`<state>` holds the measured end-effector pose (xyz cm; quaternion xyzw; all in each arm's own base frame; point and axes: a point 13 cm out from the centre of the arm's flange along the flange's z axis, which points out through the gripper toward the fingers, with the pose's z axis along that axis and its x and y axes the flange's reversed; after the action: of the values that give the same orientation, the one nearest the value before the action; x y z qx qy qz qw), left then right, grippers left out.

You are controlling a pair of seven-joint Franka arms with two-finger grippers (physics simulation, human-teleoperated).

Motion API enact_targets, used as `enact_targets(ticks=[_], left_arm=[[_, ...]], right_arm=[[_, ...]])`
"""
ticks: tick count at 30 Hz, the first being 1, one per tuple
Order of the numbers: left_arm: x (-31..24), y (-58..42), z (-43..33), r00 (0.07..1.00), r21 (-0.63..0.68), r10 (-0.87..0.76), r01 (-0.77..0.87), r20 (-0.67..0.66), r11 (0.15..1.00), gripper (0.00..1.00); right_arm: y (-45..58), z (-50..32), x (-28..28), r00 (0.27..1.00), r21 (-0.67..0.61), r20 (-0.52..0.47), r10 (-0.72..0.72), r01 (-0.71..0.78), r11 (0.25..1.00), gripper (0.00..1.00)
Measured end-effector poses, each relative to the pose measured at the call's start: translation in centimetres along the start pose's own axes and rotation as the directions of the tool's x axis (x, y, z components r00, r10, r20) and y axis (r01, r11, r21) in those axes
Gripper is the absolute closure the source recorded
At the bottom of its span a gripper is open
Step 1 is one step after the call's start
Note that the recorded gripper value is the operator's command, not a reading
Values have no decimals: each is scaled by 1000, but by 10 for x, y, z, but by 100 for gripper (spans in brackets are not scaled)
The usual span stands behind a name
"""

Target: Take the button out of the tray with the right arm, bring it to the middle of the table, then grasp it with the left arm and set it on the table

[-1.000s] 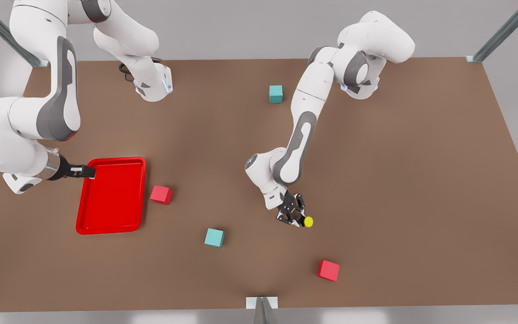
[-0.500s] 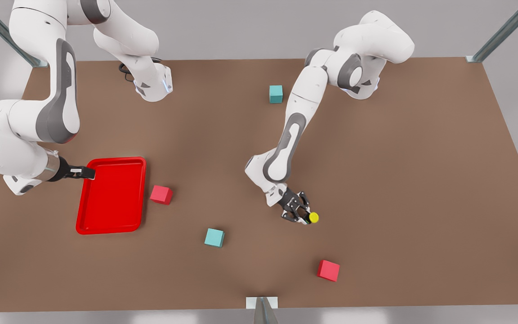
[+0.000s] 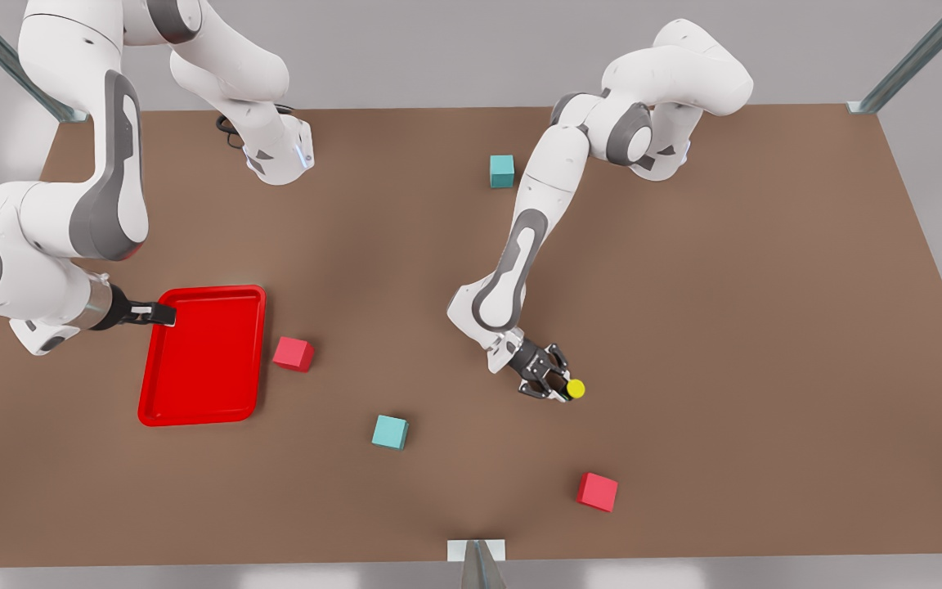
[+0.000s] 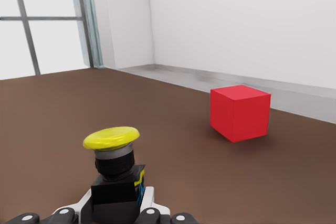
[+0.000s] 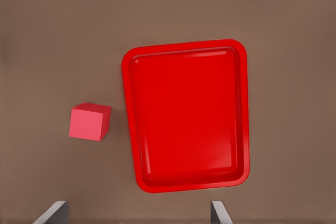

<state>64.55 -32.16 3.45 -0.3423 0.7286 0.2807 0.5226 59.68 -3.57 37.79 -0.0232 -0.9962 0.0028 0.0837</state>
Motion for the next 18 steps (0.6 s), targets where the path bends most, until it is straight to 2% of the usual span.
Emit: enact_targets(ticks=[8,9,10,11,18], left_arm=[[10,6,2,1000,-9,13,-13,17,1000,54],[10,6,2,1000,-9,13,-13,18,1000,39],[9,6,2,1000,-9,13,-13,19,1000,3],[9,6,1,1000,-7,13,-12,20,1000,0],[-4,2,-14,1000,-1,-2,2,24,1000,0]], right_arm=[[-2,0,2,1000,1,-8,3,-3,1000,0],[-2,0,2,1000,2,-9,2,-2,1000,0],[-2,0,2,1000,2,-9,2,-2,1000,0],[-2,0,3,1000,3,-10,2,-2,1000,0],[-2,1,3,1000,4,-14,3,-3,1000,0]])
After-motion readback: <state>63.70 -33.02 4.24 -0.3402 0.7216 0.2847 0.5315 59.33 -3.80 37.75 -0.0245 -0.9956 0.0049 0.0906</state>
